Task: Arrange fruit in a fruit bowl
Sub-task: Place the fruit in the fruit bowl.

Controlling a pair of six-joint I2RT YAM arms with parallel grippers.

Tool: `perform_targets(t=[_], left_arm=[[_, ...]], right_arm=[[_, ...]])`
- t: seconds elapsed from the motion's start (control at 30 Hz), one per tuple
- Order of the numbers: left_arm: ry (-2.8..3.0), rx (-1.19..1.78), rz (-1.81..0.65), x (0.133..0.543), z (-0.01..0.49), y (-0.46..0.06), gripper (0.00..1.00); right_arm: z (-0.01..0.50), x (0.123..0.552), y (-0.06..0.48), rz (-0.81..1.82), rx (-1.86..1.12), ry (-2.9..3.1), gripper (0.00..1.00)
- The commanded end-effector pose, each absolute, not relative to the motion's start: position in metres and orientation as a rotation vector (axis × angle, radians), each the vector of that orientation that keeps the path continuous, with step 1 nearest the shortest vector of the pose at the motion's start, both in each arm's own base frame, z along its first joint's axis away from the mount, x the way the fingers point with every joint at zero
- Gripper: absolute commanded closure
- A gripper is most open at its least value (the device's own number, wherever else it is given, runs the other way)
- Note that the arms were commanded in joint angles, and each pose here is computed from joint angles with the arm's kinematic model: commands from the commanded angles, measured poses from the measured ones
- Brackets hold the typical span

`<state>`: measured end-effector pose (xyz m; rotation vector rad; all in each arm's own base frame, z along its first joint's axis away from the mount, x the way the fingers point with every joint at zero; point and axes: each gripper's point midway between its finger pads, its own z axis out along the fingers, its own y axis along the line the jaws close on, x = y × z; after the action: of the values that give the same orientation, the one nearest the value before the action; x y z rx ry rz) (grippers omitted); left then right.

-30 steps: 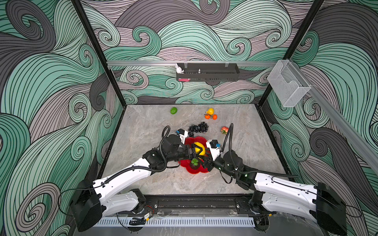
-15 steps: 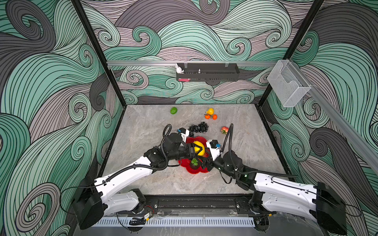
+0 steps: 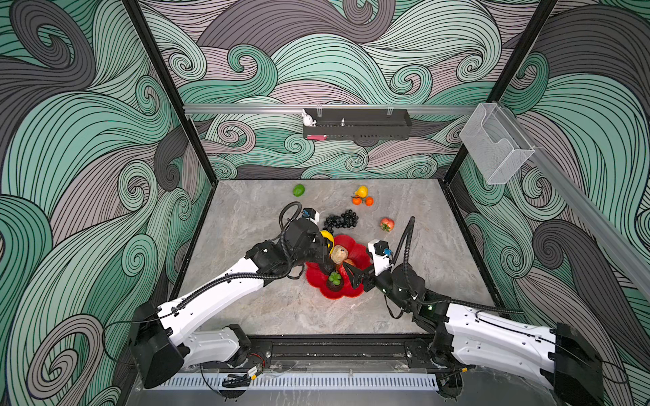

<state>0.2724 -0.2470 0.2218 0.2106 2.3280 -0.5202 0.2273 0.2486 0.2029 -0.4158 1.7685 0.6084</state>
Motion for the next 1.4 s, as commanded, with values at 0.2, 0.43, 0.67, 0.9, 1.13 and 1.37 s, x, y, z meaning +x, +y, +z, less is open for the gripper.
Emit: perform_targets(t=[0.2, 0.43, 0.67, 0.9, 1.13, 1.37], left_arm=[[2.509, 0.213, -0.251, 0.268, 0.184, -0.218, 0.51], [2.624, 0.123, -0.336, 0.256, 0.155, -0.228, 0.51], [2.751, 0.054, -0.296, 0.25, 0.123, -0.231, 0.5], [2.8, -0.012, -0.304, 0.247, 0.101, -0.234, 0.5], [2.814, -0.056, -0.295, 0.245, 0.089, -0.231, 0.5], [2.829, -0.083, -0.305, 0.245, 0.076, -0.232, 0.48]], right_arm=[[0.194, 0.249, 0.21, 0.53, -0.203, 1.817, 0.0], [0.189, 0.253, 0.207, 0.546, -0.174, 1.841, 0.0], [0.187, 0.254, 0.207, 0.551, -0.17, 1.852, 0.0], [0.185, 0.255, 0.208, 0.556, -0.172, 1.856, 0.0], [0.185, 0.255, 0.208, 0.556, -0.17, 1.859, 0.0], [0.184, 0.255, 0.208, 0.558, -0.17, 1.86, 0.0]])
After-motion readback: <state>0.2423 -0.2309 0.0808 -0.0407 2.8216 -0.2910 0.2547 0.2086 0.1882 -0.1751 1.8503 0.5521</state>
